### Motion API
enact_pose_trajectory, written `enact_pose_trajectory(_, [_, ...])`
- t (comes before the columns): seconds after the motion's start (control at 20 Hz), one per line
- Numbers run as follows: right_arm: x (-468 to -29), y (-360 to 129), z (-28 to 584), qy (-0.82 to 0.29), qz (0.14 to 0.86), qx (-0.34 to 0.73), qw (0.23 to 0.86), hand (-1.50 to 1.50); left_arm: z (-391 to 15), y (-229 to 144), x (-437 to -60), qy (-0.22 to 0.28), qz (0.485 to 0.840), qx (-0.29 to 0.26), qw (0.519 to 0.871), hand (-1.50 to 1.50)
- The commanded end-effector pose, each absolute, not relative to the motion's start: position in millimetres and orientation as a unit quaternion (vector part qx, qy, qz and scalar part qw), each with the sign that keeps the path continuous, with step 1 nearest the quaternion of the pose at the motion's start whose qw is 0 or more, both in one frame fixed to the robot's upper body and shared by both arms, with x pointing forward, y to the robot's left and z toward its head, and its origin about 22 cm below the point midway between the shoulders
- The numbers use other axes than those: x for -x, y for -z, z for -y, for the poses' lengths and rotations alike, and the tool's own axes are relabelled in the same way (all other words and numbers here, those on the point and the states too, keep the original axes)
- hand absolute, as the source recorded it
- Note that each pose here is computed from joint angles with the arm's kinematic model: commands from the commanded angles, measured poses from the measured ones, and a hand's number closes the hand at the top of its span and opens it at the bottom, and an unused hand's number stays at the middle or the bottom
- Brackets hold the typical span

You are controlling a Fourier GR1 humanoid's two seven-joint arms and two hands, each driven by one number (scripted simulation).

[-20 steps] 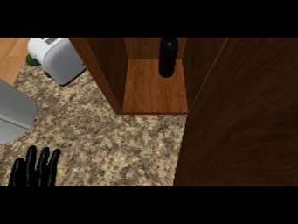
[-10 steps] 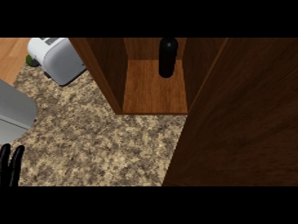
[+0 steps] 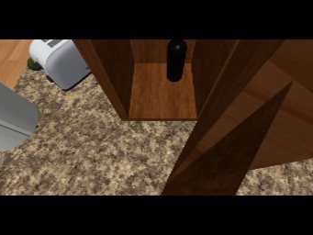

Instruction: Pick up the wine, place it into the cabinet and close the cabinet

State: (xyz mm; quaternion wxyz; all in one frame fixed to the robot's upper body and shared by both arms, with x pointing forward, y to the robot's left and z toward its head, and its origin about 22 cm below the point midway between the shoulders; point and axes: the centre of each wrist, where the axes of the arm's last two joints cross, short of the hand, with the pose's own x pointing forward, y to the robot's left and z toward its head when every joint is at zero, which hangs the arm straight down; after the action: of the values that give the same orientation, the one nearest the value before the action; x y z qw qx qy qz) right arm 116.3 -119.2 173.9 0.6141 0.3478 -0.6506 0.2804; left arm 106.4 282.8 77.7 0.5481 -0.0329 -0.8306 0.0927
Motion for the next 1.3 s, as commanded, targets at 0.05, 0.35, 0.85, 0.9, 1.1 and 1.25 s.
enact_pose_trajectory(0.05, [-84,-200,107,-0.287,0.691,-0.349,0.565,1.50,-303,-77,-114,-0.089,0.829,0.042,0.551,-1.50])
enact_pose_trajectory(0.35, [-86,-194,80,-0.293,0.717,-0.316,0.547,1.50,-306,-81,-112,-0.091,0.825,0.052,0.555,-1.50])
enact_pose_trajectory(0.85, [-128,-209,51,-0.279,0.732,-0.277,0.556,1.50,-303,-95,-125,-0.096,0.823,0.089,0.553,-1.50])
enact_pose_trajectory(0.9, [-124,-202,43,-0.289,0.728,-0.280,0.555,1.50,-296,-96,-129,-0.104,0.824,0.085,0.550,-1.50])
enact_pose_trajectory(1.1, [-146,-220,38,-0.277,0.723,-0.296,0.560,1.50,-309,-83,-133,-0.103,0.818,0.090,0.559,-1.50])
enact_pose_trajectory(1.25, [-164,-241,23,-0.271,0.737,-0.285,0.549,1.50,-285,-98,-132,-0.111,0.824,0.096,0.547,-1.50])
